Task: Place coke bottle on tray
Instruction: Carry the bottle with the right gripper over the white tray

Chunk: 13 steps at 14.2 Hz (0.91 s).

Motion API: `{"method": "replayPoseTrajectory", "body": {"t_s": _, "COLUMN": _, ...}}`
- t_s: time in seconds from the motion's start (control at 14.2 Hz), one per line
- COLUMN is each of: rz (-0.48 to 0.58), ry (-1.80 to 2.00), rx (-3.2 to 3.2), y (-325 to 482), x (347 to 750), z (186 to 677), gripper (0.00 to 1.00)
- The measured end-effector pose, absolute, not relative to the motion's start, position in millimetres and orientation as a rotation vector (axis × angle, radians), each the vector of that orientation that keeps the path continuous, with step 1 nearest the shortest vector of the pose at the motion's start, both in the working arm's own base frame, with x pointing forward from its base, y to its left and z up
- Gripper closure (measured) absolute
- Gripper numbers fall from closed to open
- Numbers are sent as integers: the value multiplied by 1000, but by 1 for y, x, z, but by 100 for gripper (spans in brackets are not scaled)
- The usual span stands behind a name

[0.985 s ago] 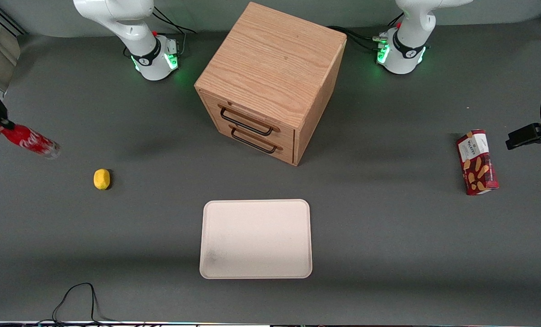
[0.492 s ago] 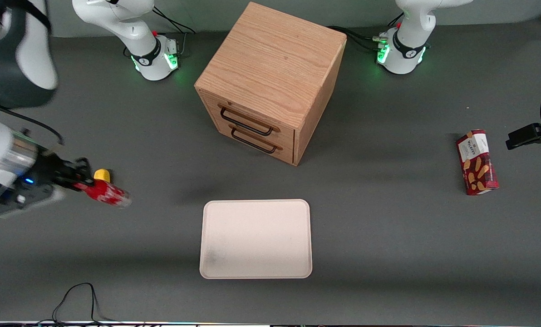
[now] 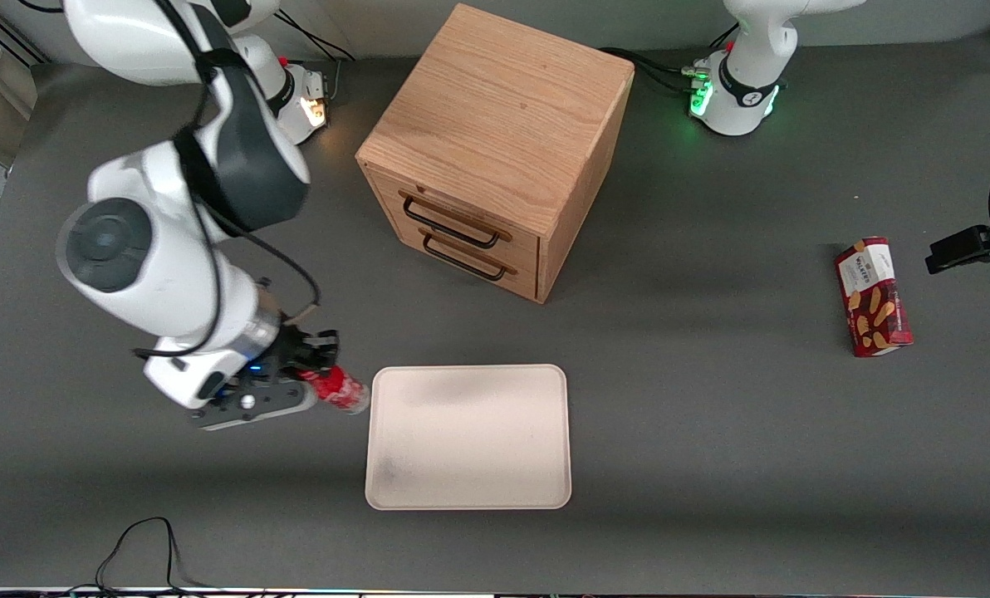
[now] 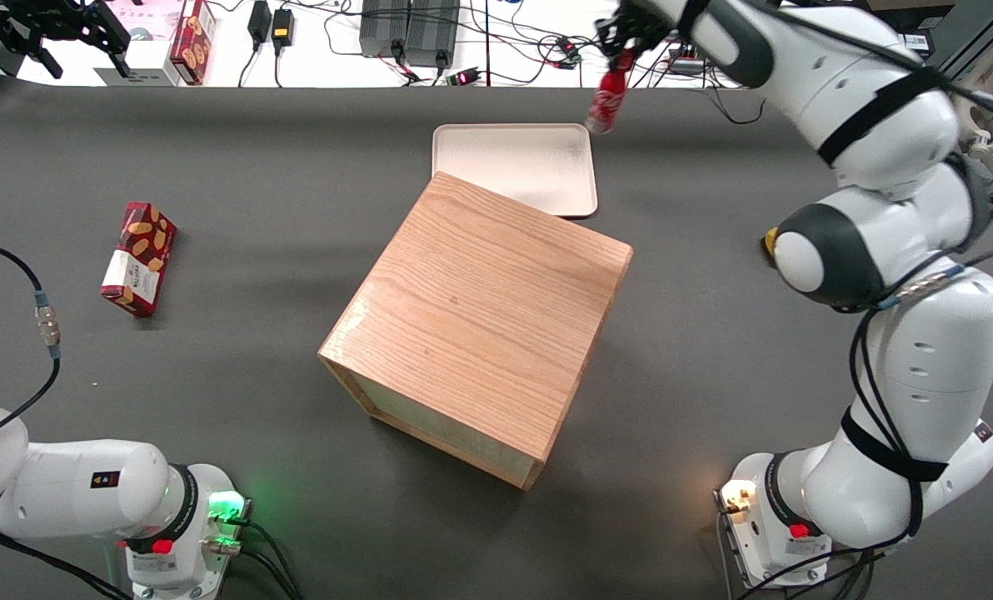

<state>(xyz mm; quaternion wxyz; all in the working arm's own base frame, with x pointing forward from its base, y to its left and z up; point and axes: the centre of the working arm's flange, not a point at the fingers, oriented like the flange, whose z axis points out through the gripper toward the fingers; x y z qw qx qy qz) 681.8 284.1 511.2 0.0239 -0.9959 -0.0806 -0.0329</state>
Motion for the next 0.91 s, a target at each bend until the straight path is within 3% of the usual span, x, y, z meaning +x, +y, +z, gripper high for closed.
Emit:
{"method": "replayPoseTrajectory", "body": {"t_s": 0.35, "rz": -132, "ry": -229, "rx": -3064, "y": 298, "x": 690, "z": 490, "gripper": 68}}
{"method": "replayPoseTrajectory", "body": {"t_s": 0.91, "rz": -197, "ry": -221, "rx": -3068, "y": 283, "x": 730, "z": 378, "gripper": 68}}
